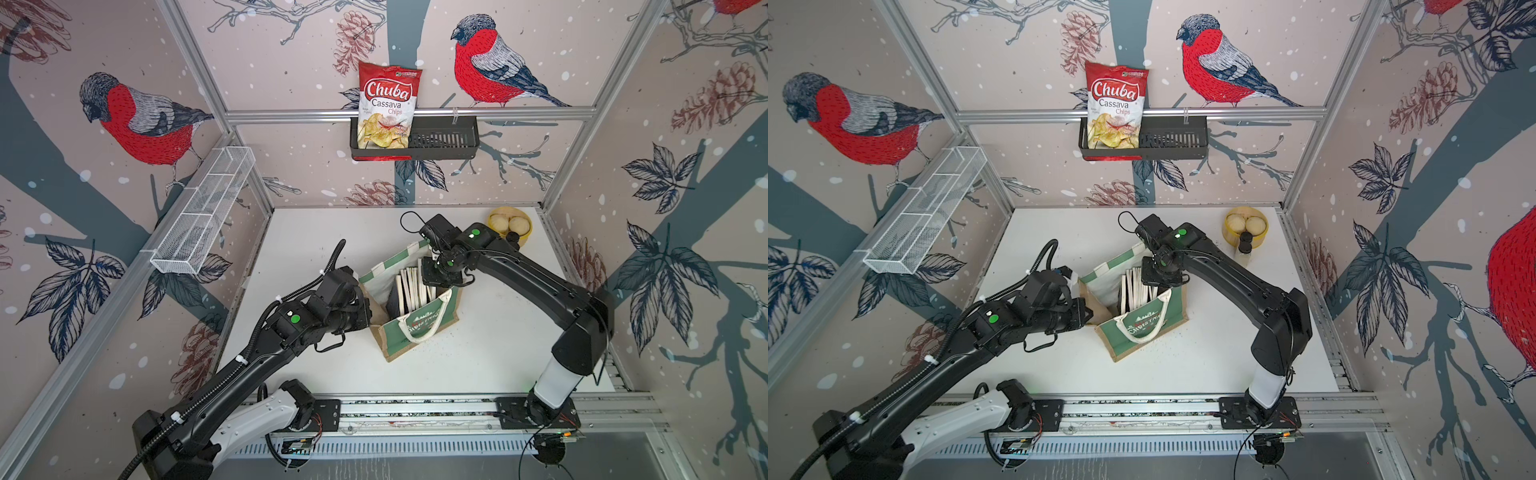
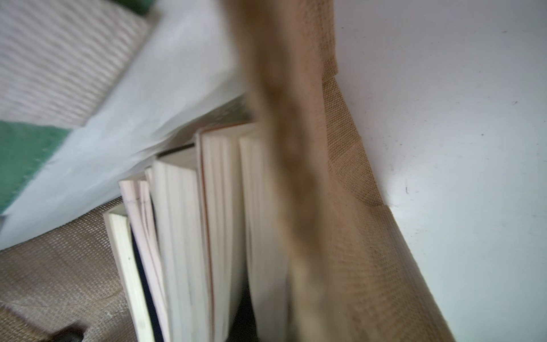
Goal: Take out the books from the canvas bag
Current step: Pick up the book from the canvas bag.
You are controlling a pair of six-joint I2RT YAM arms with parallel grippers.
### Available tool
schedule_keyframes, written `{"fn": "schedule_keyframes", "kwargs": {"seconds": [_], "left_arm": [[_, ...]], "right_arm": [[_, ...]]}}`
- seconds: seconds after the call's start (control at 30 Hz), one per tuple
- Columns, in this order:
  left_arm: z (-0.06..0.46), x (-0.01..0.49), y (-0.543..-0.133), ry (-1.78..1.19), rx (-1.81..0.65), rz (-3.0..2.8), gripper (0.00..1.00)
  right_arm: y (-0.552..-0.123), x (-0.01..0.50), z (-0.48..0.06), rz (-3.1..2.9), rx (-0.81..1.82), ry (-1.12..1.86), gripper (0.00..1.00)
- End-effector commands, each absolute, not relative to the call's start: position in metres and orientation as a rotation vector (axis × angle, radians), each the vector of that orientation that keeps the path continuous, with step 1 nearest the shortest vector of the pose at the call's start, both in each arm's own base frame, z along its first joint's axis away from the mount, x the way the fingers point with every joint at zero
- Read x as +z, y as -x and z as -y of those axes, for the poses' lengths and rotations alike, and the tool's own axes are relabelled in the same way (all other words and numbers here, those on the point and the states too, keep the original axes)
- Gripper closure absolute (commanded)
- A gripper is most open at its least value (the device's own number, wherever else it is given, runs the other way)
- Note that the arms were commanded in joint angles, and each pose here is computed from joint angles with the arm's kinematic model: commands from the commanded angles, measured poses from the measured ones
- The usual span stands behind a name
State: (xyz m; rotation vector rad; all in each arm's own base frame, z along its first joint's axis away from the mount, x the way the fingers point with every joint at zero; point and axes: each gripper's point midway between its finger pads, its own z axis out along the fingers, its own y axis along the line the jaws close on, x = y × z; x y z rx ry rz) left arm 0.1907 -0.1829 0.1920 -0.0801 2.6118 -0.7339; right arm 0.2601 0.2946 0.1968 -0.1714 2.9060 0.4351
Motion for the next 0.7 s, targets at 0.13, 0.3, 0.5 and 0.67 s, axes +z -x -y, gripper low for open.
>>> {"fn": "schedule_keyframes", "kwargs": {"seconds": [0.13,0.3,0.5,0.67], "left_arm": [[0.175,0.186,-0.188,0.097,-0.678,-2.641,1.0],[0.176,0.188,-0.192,0.077,-0.66,-2.641,1.0],[0.179,0.187,-0.195,0.067,-0.656,-2.644,1.0],[0.179,0.184,-0.196,0.064,-0.636,-2.654,1.0]], "right_arm": [[-0.26,0.222,-0.295,-2.852,0.477,0.176,0.97],[-0.257,0.234,-0.29,-2.843,0.475,0.187,0.98],[-0.255,0.252,-0.287,-2.827,0.482,0.197,0.99],[-0.257,0.284,-0.286,-2.784,0.525,0.208,0.99]]}}
